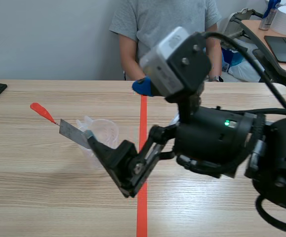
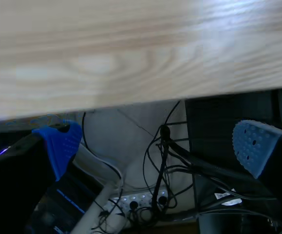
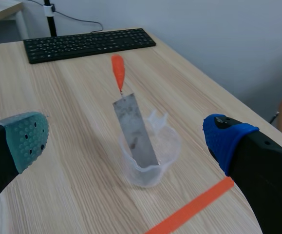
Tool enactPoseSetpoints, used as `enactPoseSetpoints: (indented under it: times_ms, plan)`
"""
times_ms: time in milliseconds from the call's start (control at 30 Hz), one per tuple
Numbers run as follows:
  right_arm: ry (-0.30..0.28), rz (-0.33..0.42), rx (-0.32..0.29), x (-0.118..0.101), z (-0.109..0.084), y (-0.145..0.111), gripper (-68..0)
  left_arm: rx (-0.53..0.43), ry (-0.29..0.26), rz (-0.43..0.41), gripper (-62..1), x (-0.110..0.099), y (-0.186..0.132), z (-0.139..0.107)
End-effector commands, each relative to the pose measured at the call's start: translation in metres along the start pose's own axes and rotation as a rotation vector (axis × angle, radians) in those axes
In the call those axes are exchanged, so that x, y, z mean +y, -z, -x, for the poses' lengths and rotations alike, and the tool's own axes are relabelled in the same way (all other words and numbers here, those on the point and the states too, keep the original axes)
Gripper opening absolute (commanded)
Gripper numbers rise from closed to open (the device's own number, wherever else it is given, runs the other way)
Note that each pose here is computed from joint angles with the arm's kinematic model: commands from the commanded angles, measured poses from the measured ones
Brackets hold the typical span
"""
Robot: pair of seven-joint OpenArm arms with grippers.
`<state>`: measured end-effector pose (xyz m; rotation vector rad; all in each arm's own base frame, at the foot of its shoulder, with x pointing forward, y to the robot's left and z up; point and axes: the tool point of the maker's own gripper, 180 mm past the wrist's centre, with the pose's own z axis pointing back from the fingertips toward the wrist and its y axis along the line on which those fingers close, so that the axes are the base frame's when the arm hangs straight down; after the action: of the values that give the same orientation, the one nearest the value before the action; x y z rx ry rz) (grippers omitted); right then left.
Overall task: Do the redox reaction experiment.
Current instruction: 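Lift the metal plate out of the left beaker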
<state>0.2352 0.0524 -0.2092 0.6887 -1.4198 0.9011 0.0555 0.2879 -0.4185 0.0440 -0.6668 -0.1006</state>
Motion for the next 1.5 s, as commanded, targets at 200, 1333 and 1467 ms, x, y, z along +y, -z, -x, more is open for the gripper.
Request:
enactPoseSetpoints:
  times_ms: [200, 1333, 1467]
  plan:
    - [0.029, -0.067, -0.024, 0.012, 0.002, 0.048, 0.4, 0.024, -0.076, 0.017, 1.4, -0.016, 0.022, 0.020]
    - [-0.009, -0.050, 0.123, 0.027, 0.031, 0.195, -3.1, 0.063, -0.135, -0.031, 1.4, -0.004, 0.059, 0.039]
    - [-0.009, -0.051, 0.118, 0.027, 0.030, 0.195, -15.4, 0.063, -0.135, -0.031, 1.4, -0.004, 0.059, 0.039]
